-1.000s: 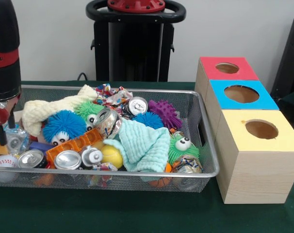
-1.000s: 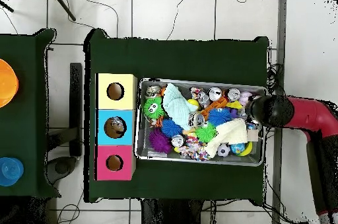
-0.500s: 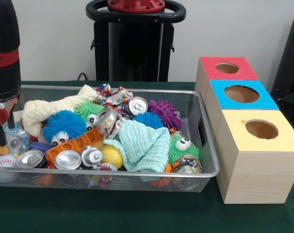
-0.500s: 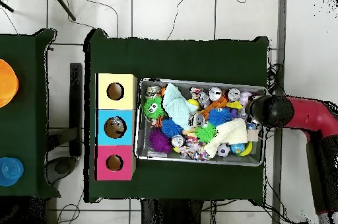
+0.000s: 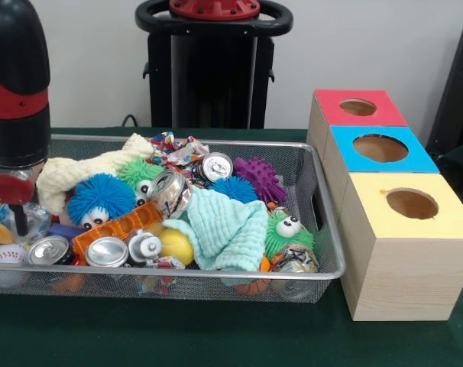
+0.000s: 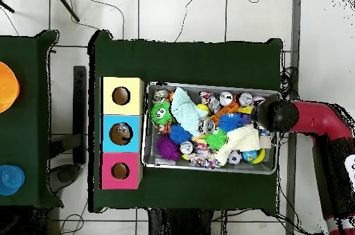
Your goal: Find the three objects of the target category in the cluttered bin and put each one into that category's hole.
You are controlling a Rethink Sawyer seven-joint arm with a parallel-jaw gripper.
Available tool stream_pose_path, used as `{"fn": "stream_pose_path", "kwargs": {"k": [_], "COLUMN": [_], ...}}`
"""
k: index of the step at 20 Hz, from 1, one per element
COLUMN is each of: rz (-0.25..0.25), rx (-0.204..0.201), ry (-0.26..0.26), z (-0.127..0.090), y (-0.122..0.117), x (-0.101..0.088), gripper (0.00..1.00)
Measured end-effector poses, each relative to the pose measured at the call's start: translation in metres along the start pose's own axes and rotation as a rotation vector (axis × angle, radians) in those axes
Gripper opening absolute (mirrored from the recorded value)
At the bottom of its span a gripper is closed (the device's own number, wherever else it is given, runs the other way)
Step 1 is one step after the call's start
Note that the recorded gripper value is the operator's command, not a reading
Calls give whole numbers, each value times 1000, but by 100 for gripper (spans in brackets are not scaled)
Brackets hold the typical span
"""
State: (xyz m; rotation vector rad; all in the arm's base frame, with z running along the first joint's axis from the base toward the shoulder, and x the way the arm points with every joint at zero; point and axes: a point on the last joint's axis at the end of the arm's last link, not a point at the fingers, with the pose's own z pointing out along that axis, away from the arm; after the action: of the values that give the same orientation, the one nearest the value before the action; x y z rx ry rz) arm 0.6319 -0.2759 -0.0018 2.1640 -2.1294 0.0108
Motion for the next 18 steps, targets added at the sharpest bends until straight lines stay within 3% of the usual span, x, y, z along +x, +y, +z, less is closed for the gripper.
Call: {"fn": "stream_pose_path", "kwargs": {"k": [14, 15, 18], "rz": [10, 11, 12], "rx": [-1, 0, 1], "ry": [20, 20, 22], "z": [1, 1, 0], "y": [-3, -3, -4], "x": [8, 8, 9], "gripper": [100, 0, 0]}}
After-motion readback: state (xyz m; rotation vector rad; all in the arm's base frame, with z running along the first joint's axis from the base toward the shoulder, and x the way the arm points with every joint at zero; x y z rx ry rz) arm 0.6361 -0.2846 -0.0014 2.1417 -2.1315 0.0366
